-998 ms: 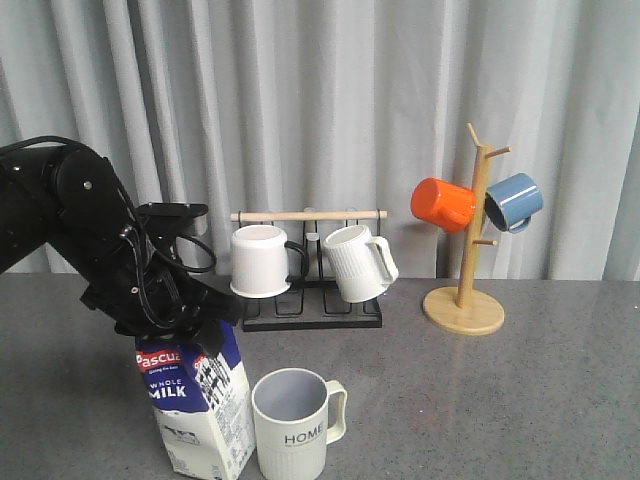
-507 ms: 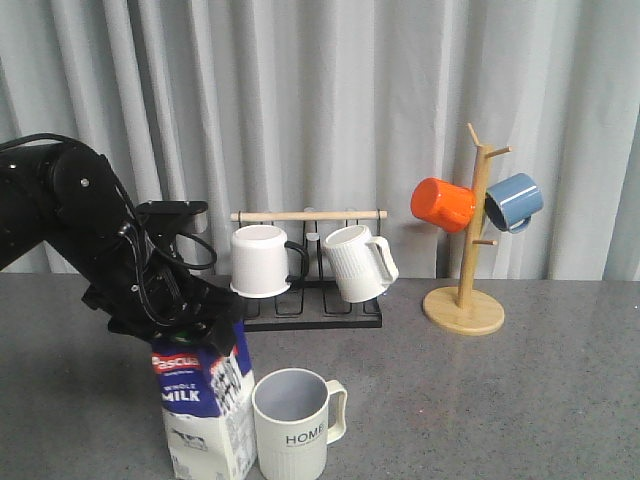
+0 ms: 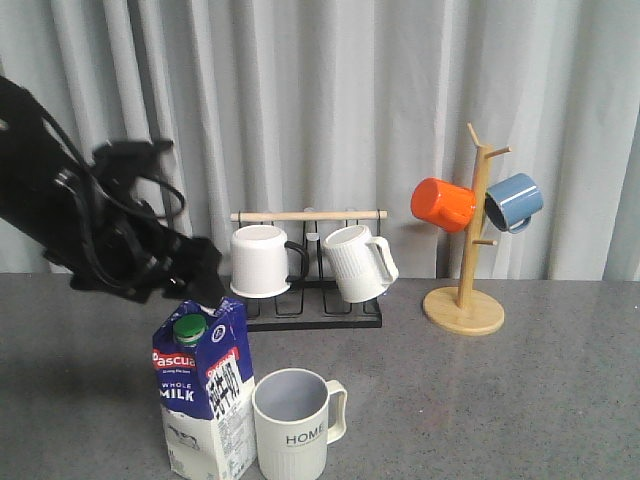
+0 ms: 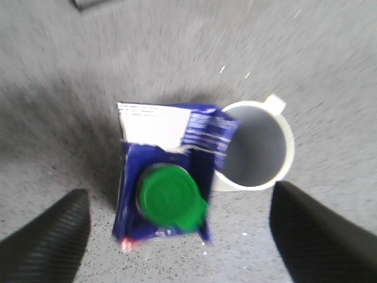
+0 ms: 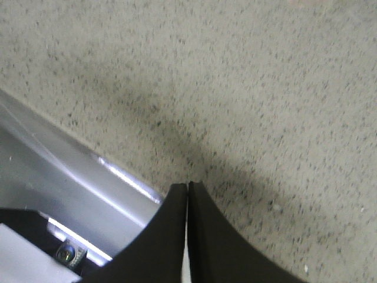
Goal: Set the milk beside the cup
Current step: 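Release the carton and lift the left gripper away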
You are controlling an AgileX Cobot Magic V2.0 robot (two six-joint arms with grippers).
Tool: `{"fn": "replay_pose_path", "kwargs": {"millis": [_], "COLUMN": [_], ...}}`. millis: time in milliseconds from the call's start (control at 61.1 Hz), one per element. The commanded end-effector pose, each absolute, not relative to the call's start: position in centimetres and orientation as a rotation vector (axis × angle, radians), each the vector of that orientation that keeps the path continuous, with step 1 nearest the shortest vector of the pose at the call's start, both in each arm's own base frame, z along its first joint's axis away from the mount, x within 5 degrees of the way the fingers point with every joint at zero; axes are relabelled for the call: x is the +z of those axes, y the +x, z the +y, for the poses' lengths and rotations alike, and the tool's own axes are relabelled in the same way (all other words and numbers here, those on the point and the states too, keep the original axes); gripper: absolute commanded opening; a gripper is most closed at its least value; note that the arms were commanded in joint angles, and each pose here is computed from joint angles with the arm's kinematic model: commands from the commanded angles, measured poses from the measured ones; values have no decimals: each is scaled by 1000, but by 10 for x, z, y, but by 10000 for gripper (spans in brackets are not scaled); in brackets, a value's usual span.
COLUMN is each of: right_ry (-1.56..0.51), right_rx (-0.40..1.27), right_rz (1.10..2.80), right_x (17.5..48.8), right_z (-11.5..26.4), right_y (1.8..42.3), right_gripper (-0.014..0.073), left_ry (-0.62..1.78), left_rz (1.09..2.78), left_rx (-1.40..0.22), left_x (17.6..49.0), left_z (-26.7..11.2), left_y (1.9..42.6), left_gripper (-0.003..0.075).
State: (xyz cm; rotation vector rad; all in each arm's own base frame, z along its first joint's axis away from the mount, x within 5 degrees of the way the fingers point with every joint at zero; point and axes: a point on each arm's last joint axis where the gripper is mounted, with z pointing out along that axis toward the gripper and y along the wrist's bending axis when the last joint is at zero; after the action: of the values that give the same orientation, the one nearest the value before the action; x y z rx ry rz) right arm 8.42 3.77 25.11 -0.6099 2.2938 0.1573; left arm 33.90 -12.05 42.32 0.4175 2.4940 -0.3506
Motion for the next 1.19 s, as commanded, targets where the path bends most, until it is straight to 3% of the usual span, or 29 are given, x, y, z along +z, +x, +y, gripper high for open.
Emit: {"fn": "replay_pose_path", "kwargs": {"millis": [0, 278, 376, 753, 966, 1178], "right_ry": [-567, -376, -362, -364, -364, -364], "right_rx": [168, 235, 222, 219, 219, 219], "right_rz": [2164, 2011, 1998, 2011, 2011, 2011], "right_x": [267, 282, 283, 282, 282, 282], "right_z": [40, 41, 40, 39, 39, 39], "right_y": [92, 102, 103, 102, 102, 102], "right_gripper": [-5, -5, -5, -5, -5, -5], "left_ry": [406, 381, 354, 230, 246, 264], "left_rz": [2324, 2079, 2002, 1887, 2004, 2110], "left_rx": [-398, -313, -268, -301, -315, -301], "left_x": [476, 539, 547, 504, 467, 454], "left_z": [-111, -77, -63, -38, -33, -30], "left_y": [297, 209, 178, 110, 89, 77], "left_gripper": [468, -10, -8, -8, -8, -8]}}
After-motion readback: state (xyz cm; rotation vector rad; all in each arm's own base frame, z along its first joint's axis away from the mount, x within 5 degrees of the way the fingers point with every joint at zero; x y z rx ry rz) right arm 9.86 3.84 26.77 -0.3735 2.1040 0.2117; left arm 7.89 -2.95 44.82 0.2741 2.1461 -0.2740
